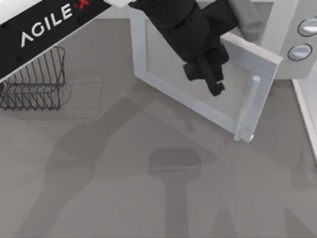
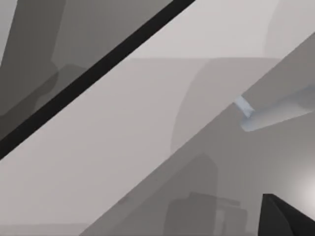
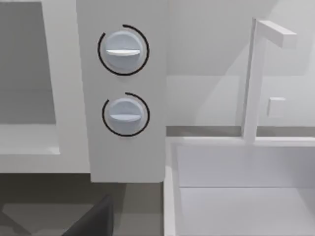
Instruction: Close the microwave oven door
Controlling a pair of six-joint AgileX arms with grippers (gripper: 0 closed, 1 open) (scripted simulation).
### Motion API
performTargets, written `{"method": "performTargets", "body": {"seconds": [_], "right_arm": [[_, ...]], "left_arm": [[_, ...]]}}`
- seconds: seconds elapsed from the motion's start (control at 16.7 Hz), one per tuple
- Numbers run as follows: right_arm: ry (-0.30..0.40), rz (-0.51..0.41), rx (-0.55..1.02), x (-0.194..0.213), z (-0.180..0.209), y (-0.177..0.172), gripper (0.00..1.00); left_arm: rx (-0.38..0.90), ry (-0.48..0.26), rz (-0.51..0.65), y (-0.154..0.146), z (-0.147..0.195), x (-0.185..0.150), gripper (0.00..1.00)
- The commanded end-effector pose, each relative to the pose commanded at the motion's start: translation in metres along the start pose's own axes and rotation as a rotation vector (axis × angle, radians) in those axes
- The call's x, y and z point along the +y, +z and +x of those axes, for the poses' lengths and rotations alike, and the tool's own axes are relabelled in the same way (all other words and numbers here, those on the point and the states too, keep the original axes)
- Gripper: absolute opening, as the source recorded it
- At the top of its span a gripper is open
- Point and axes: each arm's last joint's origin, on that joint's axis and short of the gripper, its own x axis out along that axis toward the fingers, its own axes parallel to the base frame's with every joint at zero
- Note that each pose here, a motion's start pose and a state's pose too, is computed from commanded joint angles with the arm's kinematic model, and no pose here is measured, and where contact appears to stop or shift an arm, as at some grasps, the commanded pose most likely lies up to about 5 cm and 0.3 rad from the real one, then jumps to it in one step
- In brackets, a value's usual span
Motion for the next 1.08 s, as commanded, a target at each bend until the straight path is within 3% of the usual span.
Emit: {"method": "performTargets", "body": {"seconds": [0.6,0.9,1.08], "right_arm": [[0.0,0.0,0.0,0.0,0.0,0.0,1.0],[0.0,0.0,0.0,0.0,0.0,0.0,1.0],[0.0,0.0,0.0,0.0,0.0,0.0,1.0]], "left_arm": [[0.096,-0.096,-0.035,0.0,0.033,-0.009,0.0],[0.007,-0.008,-0.001,0.016,0.012,-0.005,0.0],[0.004,-0.005,-0.001,0.016,0.011,-0.004,0.0]]}}
